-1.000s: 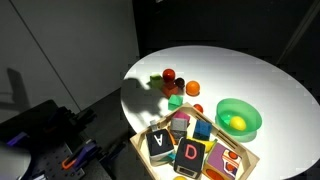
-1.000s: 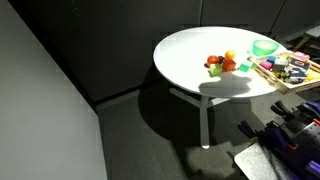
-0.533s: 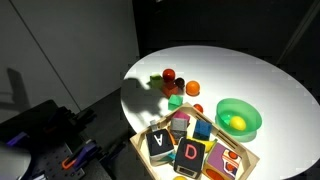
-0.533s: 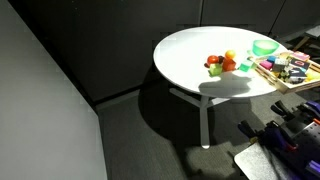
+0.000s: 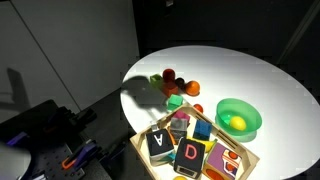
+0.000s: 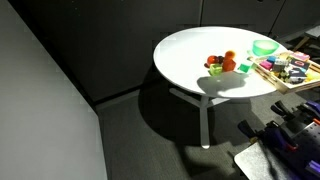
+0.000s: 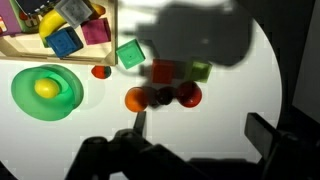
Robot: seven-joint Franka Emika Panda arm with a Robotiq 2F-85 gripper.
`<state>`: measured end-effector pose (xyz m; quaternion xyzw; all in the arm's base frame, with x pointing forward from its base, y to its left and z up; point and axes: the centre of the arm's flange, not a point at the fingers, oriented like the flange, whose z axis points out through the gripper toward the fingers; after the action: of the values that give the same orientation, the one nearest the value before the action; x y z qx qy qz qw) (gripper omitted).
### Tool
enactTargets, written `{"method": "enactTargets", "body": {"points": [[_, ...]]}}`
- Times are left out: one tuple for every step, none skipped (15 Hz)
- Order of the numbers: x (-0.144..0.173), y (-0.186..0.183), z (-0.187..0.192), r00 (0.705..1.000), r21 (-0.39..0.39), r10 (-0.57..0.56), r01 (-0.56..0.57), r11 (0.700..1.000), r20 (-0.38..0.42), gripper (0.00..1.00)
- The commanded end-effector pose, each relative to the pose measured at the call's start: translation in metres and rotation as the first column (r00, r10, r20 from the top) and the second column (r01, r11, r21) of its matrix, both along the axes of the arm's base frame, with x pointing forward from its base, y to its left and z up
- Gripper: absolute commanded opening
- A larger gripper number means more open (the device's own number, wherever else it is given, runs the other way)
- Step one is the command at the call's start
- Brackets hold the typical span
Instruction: Put the green block onto the tray
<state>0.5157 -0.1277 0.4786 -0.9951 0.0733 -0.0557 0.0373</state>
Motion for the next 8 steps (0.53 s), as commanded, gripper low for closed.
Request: {"method": "enactTargets", "body": {"points": [[0.030,-0.014,-0.005,0.998,-0.002,-0.031,0.031,1.000,-0.051,1.00],[0.036,-0.017,-0.012,0.997,-0.004,-0.030,0.030,1.000,-0.069,1.00],[0.039,-0.020,-0.018,0.996,-0.005,-0.028,0.028,1.000,-0.084,1.00],[0.043,-0.022,-0.025,0.995,-0.007,-0.029,0.028,1.000,-0.098,1.00],[0.046,-0.025,-0.033,0.993,-0.008,-0.024,0.023,1.000,-0.113,1.00],[0.049,-0.027,-0.041,0.992,-0.009,-0.019,0.018,1.000,-0.124,1.00],[0.051,-0.028,-0.048,0.991,-0.011,-0.015,0.014,1.000,-0.135,1.00],[0.053,-0.030,-0.057,0.990,-0.015,-0.010,0.008,1.000,-0.143,1.00]]}}
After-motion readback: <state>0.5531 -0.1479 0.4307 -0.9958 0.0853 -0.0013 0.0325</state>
